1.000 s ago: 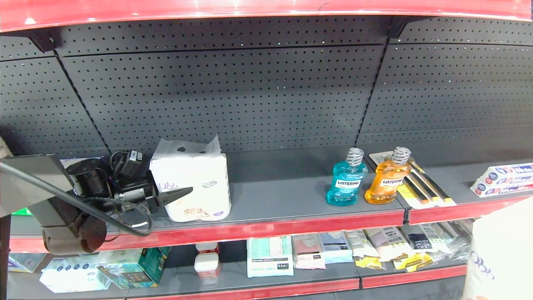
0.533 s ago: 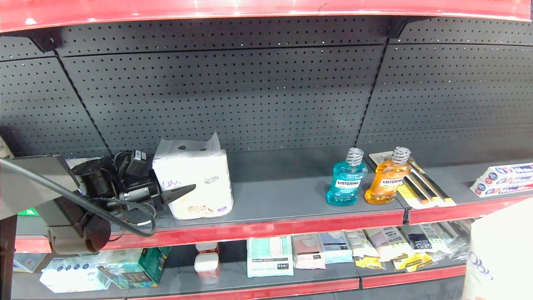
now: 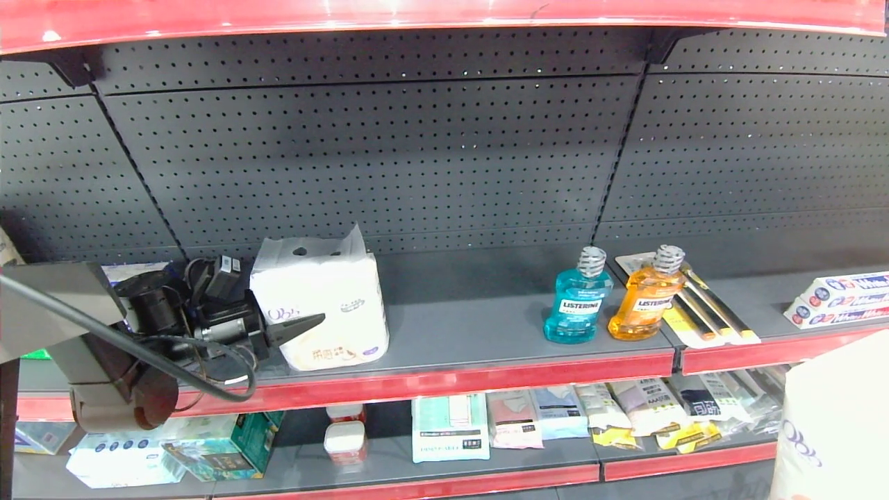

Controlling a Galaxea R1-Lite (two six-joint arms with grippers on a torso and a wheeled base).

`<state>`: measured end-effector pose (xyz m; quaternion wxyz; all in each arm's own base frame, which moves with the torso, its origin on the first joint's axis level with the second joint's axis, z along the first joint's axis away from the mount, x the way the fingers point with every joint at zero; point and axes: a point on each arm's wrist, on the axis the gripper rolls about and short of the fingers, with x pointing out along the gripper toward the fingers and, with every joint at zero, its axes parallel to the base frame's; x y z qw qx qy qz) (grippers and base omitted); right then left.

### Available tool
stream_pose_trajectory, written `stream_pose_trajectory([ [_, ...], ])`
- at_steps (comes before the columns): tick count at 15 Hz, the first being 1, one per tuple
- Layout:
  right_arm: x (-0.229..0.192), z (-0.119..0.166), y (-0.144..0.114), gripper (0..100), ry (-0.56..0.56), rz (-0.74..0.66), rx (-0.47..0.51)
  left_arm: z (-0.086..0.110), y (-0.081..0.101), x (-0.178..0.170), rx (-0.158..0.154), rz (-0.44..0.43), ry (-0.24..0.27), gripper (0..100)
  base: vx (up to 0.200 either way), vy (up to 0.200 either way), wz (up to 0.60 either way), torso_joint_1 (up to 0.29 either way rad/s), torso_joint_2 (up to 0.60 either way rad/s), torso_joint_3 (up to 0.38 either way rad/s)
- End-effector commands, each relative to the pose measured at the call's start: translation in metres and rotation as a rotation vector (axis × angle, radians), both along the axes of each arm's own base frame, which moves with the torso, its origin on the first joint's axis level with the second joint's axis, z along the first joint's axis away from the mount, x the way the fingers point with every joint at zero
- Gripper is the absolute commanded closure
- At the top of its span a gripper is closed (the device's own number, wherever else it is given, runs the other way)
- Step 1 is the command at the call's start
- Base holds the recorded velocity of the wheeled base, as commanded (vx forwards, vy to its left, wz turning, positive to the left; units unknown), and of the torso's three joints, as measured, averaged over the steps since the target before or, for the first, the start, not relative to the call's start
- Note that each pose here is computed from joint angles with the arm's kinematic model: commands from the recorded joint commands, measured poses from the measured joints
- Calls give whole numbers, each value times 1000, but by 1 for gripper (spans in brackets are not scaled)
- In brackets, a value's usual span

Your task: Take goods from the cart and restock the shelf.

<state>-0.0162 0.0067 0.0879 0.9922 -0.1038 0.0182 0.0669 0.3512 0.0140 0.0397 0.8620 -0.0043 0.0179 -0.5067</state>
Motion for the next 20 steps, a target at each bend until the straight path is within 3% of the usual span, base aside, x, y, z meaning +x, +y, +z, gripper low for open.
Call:
stream_pose_trajectory([
  [1, 0, 0, 0, 100, 1, 0, -1, 3, 0, -3, -1, -2, 1, 100, 0, 0, 0, 0, 0, 0],
  [7, 0, -1, 0, 100, 2, 0, -1, 0, 0, -2, 0, -2, 4, 100, 0, 0, 0, 0, 0, 0],
  [20, 0, -1, 0, 100, 2, 0, 1, -5, 2, 1, 34, -18, -57, 100, 0, 0, 0, 0, 0, 0],
])
